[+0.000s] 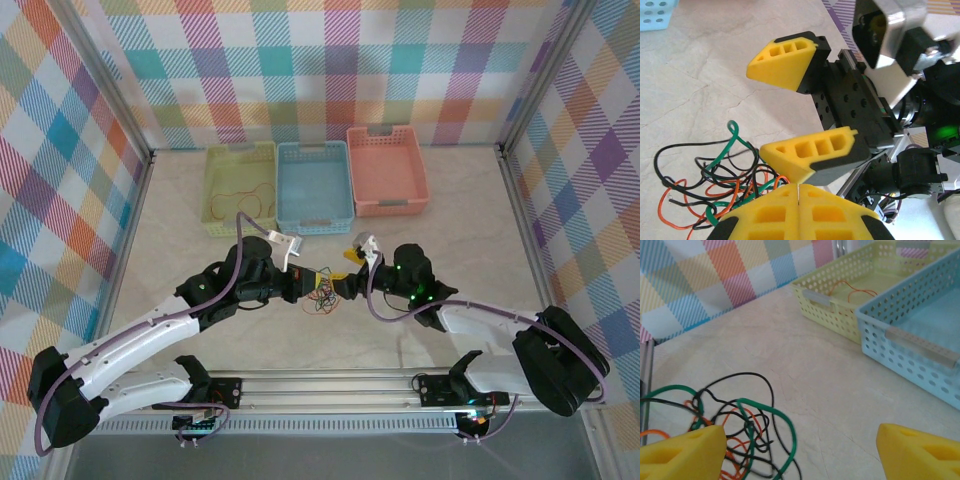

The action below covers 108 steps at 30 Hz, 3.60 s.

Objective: Untangle the cables

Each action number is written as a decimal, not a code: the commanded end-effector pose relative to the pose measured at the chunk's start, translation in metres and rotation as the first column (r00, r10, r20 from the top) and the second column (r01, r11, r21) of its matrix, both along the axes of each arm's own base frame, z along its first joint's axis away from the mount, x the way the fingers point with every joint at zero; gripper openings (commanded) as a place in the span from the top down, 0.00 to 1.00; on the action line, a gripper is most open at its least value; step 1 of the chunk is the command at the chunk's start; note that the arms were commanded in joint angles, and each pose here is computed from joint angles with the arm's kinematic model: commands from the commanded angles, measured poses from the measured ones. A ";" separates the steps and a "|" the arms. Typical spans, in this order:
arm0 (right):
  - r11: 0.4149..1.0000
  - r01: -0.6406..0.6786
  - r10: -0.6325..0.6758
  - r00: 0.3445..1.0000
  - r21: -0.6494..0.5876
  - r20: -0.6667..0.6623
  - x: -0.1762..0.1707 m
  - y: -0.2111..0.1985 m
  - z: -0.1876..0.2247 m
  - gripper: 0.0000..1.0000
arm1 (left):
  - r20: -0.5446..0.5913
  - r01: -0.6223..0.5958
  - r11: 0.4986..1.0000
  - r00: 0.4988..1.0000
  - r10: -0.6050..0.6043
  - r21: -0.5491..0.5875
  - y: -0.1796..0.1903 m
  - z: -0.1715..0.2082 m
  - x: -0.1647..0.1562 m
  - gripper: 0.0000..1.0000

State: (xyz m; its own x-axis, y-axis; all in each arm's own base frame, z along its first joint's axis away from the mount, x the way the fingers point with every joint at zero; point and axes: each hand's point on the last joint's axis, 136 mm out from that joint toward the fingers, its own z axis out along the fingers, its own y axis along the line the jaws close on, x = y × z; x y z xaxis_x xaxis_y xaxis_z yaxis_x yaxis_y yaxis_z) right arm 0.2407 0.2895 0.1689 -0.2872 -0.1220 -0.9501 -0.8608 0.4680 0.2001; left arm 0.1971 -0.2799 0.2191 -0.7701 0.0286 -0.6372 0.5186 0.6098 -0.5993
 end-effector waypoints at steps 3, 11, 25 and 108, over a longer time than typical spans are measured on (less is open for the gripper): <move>0.993 -0.111 0.109 0.993 0.034 0.052 -0.014 0.016 0.012 0.21 | 0.029 0.054 0.998 0.998 -0.053 -0.037 -0.011 0.009 -0.004 1.00; 0.991 -0.124 0.123 0.992 -0.057 -0.024 -0.009 0.028 -0.011 0.21 | 0.042 0.101 0.991 0.994 -0.098 -0.088 -0.017 0.024 -0.011 1.00; 0.985 -0.010 -0.007 0.996 -0.175 -0.094 0.015 0.022 -0.036 0.24 | 0.086 0.162 0.966 0.985 -0.147 -0.199 -0.019 0.059 -0.025 1.00; 0.951 0.167 -0.199 0.975 -0.258 -0.102 0.043 0.005 -0.052 0.37 | 0.190 0.077 0.940 0.982 -0.013 -0.332 0.032 0.187 -0.048 1.00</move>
